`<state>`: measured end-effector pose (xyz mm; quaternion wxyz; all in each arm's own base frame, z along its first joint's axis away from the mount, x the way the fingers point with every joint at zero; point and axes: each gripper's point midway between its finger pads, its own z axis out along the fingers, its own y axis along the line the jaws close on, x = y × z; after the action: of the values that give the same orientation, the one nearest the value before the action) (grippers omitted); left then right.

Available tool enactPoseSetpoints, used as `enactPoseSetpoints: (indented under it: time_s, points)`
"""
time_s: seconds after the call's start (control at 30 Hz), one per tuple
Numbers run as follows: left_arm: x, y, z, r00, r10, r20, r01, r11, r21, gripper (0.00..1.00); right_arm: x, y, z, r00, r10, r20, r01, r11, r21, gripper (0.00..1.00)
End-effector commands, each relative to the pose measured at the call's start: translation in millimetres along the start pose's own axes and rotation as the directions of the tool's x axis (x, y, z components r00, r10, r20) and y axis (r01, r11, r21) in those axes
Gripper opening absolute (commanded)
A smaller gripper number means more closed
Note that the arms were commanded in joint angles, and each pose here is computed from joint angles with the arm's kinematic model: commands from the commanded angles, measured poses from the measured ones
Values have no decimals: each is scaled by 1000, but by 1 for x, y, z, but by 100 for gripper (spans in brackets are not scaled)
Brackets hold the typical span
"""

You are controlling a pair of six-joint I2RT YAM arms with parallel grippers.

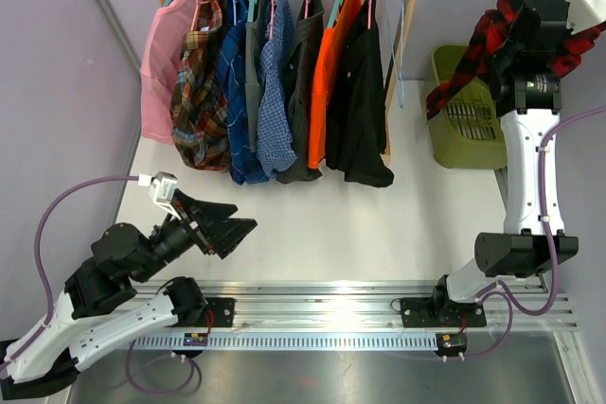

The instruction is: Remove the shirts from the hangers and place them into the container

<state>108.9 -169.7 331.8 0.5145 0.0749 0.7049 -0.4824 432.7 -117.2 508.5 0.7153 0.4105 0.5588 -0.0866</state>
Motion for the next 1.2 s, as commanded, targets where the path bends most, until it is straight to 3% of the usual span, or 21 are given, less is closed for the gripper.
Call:
enactPoseSetpoints:
  time_s: [0.0,0.13,0.37,0.53,0.57,0.73,0.87,0.93,1.03,1.17]
  points:
    - [-17,-7,-4,999,-2,50,1,1000,13,99,-67,19,0,978,114,172,-106,993,-54,0]
    - [-16,-7,-3,999,-6,47,5,1000,7,99,-92,14,-9,937,192,293,-166,980,-109,0]
    - [-12,-3,4,1000,-3,31,3,1000,-17,99,-100,15,11,935,172,311,-150,984,-95,0]
    - [-11,-2,10,999,-5,33,5,1000,-17,99,-28,9,55,982,110,154,-100,992,-72,0]
    - [-10,-2,11,1000,-4,28,4,1000,-19,99,4,4,71,993,75,86,-71,996,-47,0]
    - [-9,-2,12,1000,-1,22,2,1000,-26,99,98,0,113,988,36,-152,-52,993,-102,0]
    - [-10,1,13,1000,2,27,0,999,-39,99,172,1,132,949,-20,-313,-25,990,-136,0]
    - [-9,1,14,1000,3,25,-2,999,-39,99,189,3,136,934,-29,-356,-27,988,-151,0]
    - [-9,1,16,1000,3,23,-3,999,-40,99,244,-19,140,876,-69,-478,30,996,-88,0]
    - [-6,1,18,1000,3,17,-2,999,-39,99,286,-56,144,813,-105,-572,148,988,30,0]
